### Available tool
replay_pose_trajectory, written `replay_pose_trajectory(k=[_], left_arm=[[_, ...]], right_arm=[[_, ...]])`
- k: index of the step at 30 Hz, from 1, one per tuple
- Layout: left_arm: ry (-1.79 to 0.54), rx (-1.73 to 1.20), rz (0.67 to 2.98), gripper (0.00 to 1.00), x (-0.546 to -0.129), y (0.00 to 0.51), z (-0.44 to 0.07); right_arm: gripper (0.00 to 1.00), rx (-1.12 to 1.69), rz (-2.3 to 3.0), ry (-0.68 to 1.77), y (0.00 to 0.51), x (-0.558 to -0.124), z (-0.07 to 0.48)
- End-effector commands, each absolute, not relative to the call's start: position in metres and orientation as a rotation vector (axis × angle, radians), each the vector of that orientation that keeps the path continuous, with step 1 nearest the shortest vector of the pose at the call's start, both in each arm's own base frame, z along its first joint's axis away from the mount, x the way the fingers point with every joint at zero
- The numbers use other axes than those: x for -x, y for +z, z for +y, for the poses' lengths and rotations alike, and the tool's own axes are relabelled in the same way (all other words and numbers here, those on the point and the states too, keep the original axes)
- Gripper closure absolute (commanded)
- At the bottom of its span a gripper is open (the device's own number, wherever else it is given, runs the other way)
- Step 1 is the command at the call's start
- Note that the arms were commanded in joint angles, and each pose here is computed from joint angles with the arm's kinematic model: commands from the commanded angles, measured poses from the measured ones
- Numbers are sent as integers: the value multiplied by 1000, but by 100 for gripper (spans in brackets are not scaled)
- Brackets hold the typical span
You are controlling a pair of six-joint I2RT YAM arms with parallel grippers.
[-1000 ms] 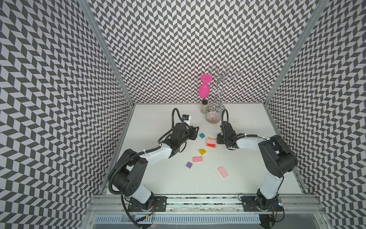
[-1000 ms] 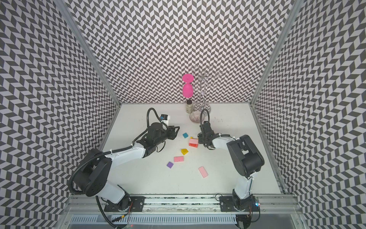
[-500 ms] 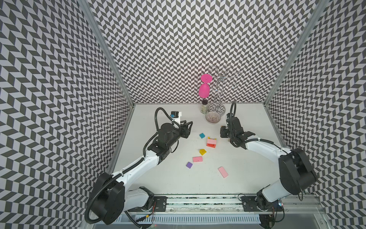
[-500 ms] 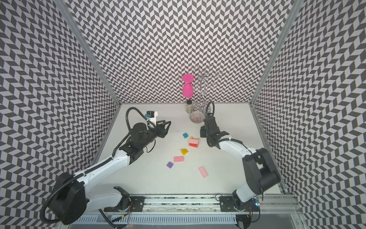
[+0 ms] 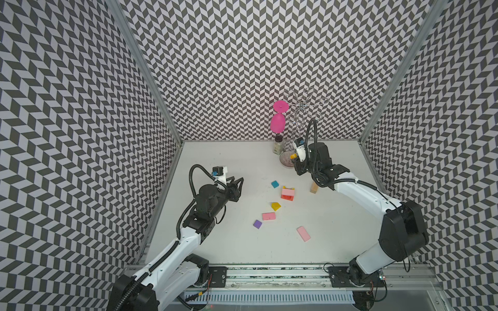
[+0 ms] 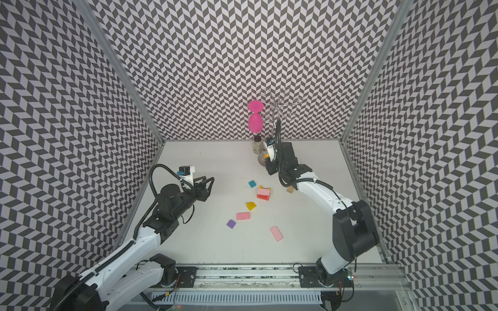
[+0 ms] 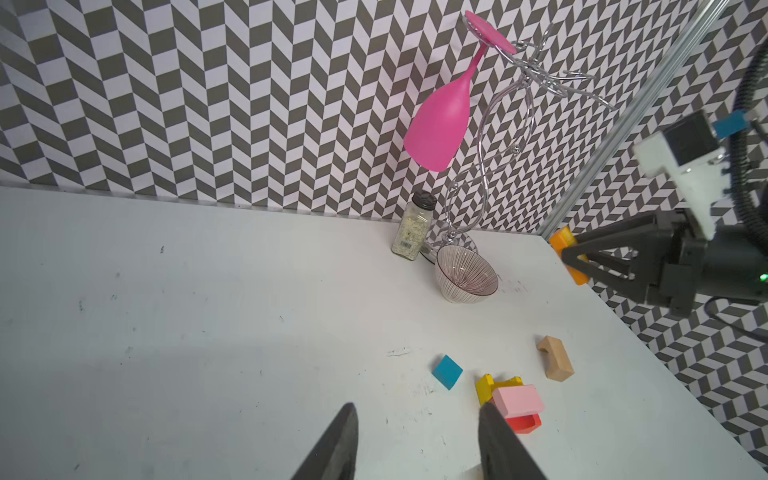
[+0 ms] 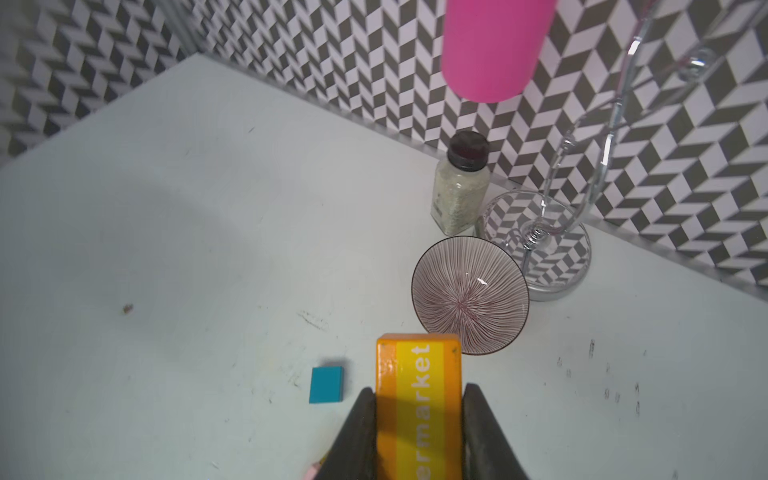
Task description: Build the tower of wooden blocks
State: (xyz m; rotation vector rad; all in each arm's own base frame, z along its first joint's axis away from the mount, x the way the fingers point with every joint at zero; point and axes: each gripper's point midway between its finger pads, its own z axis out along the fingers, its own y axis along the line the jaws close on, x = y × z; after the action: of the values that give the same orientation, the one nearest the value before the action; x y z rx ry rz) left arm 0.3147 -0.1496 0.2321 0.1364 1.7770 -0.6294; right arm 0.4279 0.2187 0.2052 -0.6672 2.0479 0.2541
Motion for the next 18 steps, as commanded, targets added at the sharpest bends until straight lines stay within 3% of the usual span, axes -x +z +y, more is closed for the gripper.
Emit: replay_pose_trajectory(k=[1, 10, 18], left_arm=[[-668, -151, 1751, 51, -311, 239, -153], [-679, -157, 1750, 52, -310, 242, -155], [-673, -141, 1730, 52, -313, 247, -153]], right_arm=[[100, 1037, 1851, 338, 199, -410, 253], [100, 1419, 1813, 340, 214, -398, 269], [100, 1489, 1985, 125, 142, -407, 239]])
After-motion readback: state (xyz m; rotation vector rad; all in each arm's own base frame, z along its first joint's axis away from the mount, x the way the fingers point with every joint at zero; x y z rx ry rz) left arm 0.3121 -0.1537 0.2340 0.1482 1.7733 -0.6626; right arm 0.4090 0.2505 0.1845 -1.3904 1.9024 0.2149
